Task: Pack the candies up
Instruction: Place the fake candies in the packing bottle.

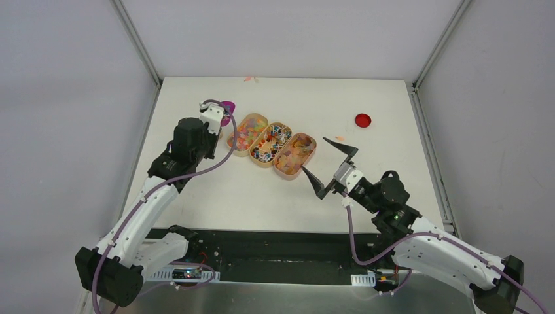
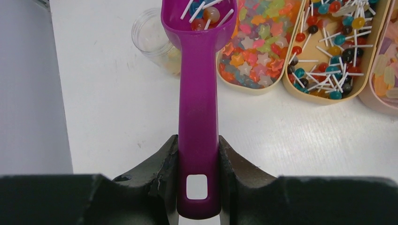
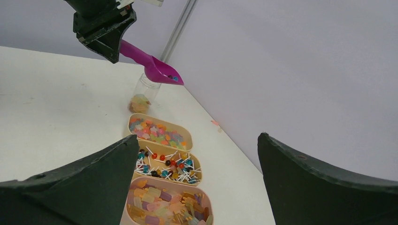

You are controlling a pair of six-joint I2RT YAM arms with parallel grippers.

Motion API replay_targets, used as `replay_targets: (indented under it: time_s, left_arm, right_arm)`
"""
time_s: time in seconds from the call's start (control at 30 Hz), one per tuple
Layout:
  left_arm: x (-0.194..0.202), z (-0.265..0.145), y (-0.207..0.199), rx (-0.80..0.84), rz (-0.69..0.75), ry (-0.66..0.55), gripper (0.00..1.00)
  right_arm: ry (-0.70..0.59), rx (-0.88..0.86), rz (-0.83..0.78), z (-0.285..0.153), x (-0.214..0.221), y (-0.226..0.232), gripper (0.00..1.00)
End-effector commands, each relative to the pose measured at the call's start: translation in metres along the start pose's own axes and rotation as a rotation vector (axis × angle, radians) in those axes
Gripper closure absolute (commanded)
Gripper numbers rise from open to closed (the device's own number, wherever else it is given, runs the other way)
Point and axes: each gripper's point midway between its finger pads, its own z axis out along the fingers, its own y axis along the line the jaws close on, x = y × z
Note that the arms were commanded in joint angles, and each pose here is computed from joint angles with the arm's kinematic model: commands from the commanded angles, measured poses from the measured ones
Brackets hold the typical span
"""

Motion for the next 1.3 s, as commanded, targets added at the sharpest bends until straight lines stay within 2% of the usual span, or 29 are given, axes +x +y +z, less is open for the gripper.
replay_targets:
  time_s: [0.0,0.73,1.27]
  left_arm:
    - [-0.024,-0.012,0.008,0.006,-0.017,-0.053,1.00]
    - [0.005,-0.018,0.032,-0.008,-0.091,0.034,1.00]
    - [0.011,-0.022,0.038,-0.011,-0.137,0.113,1.00]
  right_arm:
    - [-0.050,0.016,-0.001,0.001,-0.012,-0.005,0.01]
    - [-0.046,0.019,-0.013,0.001,-0.009,-0.004,0.01]
    - [-0.047,0.021,-0.015,-0.001,-0.008,-0.004,0.01]
